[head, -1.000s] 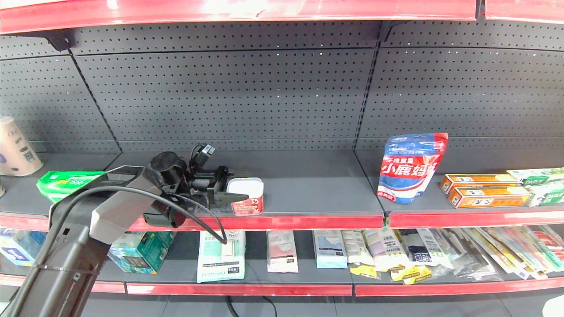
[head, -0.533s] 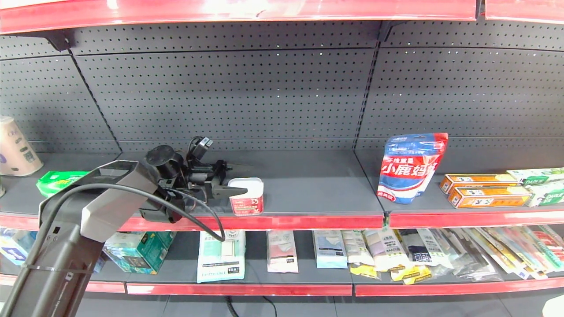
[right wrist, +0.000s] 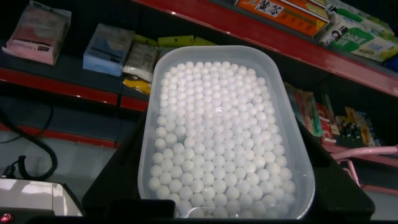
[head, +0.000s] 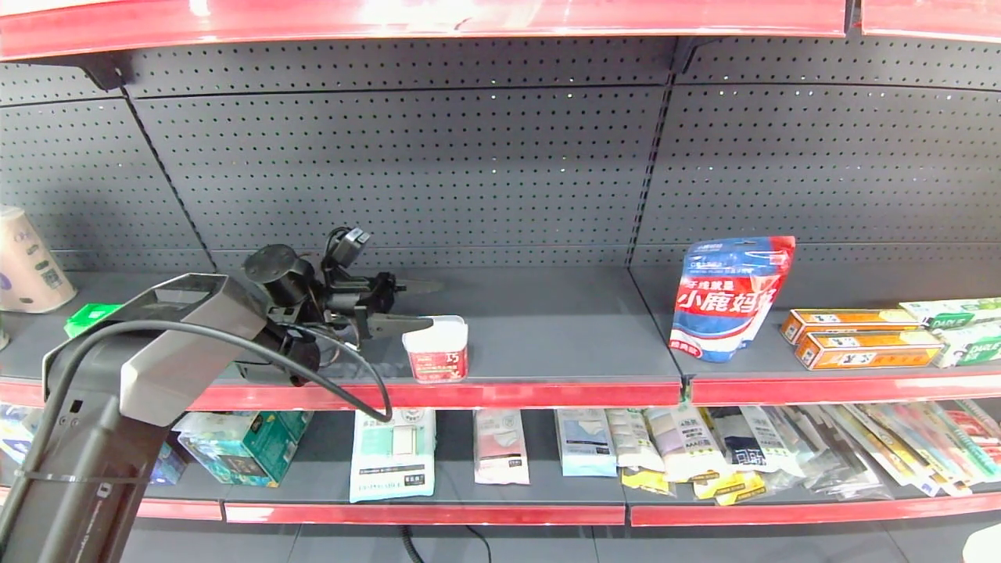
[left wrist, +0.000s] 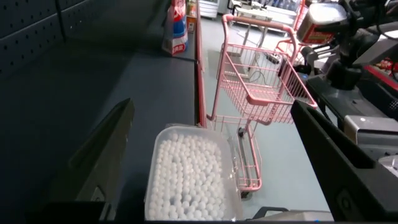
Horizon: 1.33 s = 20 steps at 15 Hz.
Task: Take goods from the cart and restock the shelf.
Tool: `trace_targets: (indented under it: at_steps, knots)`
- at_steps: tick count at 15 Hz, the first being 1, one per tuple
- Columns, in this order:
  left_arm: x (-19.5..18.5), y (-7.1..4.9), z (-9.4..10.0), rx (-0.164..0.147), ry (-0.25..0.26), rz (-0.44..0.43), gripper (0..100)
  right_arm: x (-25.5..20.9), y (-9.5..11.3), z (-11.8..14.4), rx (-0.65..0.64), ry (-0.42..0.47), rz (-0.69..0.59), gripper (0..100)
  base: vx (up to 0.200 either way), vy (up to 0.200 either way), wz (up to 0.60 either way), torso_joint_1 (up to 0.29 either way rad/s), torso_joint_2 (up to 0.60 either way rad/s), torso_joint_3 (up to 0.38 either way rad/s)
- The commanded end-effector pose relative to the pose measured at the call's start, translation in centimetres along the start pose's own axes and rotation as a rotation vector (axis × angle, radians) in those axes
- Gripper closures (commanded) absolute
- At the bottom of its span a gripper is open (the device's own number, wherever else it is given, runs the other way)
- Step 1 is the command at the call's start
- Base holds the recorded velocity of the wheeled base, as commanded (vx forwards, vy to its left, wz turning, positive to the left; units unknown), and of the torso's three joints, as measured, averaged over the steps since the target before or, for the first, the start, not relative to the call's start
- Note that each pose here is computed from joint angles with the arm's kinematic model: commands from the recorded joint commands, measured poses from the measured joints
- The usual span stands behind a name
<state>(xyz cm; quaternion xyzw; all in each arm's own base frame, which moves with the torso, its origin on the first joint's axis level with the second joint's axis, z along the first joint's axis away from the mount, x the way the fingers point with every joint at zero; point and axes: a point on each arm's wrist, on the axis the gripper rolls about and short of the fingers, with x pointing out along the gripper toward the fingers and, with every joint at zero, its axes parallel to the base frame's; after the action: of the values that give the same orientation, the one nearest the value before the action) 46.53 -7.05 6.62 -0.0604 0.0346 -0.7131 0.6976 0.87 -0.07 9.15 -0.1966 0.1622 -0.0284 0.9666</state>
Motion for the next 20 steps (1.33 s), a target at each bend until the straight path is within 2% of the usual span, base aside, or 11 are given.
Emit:
trace_targets:
  at_steps: [1, 4, 6, 9, 11, 12, 14, 15, 16, 20]
  knots:
    - [0.0, -0.6, 1.5, 0.013, -0.003, 0.002, 0, 0.0, 0.0, 0.0, -0.001, -0.001, 0.000, 100, 0.000, 0.000, 0.00, 0.000, 0.00, 0.000]
    - [0.0, -0.6, 1.6, 0.016, -0.012, 0.015, 0, 0.0, 0.0, 0.0, -0.001, -0.002, 0.000, 100, 0.000, 0.000, 0.00, 0.000, 0.00, 0.000]
    - [0.4, -0.5, 2.1, 0.023, -0.061, 0.078, 0, 0.0, 0.0, 0.0, -0.001, -0.006, -0.002, 100, 0.000, 0.000, 0.00, 0.000, 0.00, 0.000]
    - [0.4, -0.8, 2.9, 0.041, -0.071, 0.087, 0, -0.1, 0.0, 0.0, 0.001, -0.009, -0.004, 100, 0.000, 0.000, 0.00, 0.000, 0.00, 0.000]
    - [0.5, -0.8, 3.2, 0.045, -0.100, 0.127, 0, -0.1, 0.0, 0.0, 0.001, -0.008, -0.002, 100, 0.000, 0.000, 0.00, 0.000, 0.00, 0.000]
    - [0.8, -0.8, 3.4, 0.024, -0.115, 0.138, 0, 0.0, 0.0, 0.0, 0.002, -0.005, 0.000, 100, 0.000, 0.000, 0.00, 0.000, 0.00, 0.000]
    - [1.4, -1.0, 3.7, 0.017, -0.126, 0.138, 0, -0.1, 0.0, 0.0, 0.002, -0.009, 0.000, 100, 0.000, 0.000, 0.00, 0.000, 0.00, 0.000]
    - [1.9, -1.1, 4.0, -0.003, -0.159, 0.168, 0, -0.1, 0.0, 0.0, 0.004, -0.008, -0.002, 100, 0.000, 0.000, 0.00, 0.000, 0.00, 0.000]
    - [2.5, -1.1, 4.4, -0.040, -0.201, 0.199, 0, -0.1, 0.0, 0.0, 0.005, -0.009, 0.000, 100, 0.000, 0.000, 0.00, 0.000, 0.00, 0.000]
    - [3.6, -1.2, 4.8, -0.066, -0.251, 0.240, 0, 0.0, 0.0, 0.0, 0.008, -0.004, 0.004, 100, 0.000, 0.000, 0.00, 0.000, 0.00, 0.000]
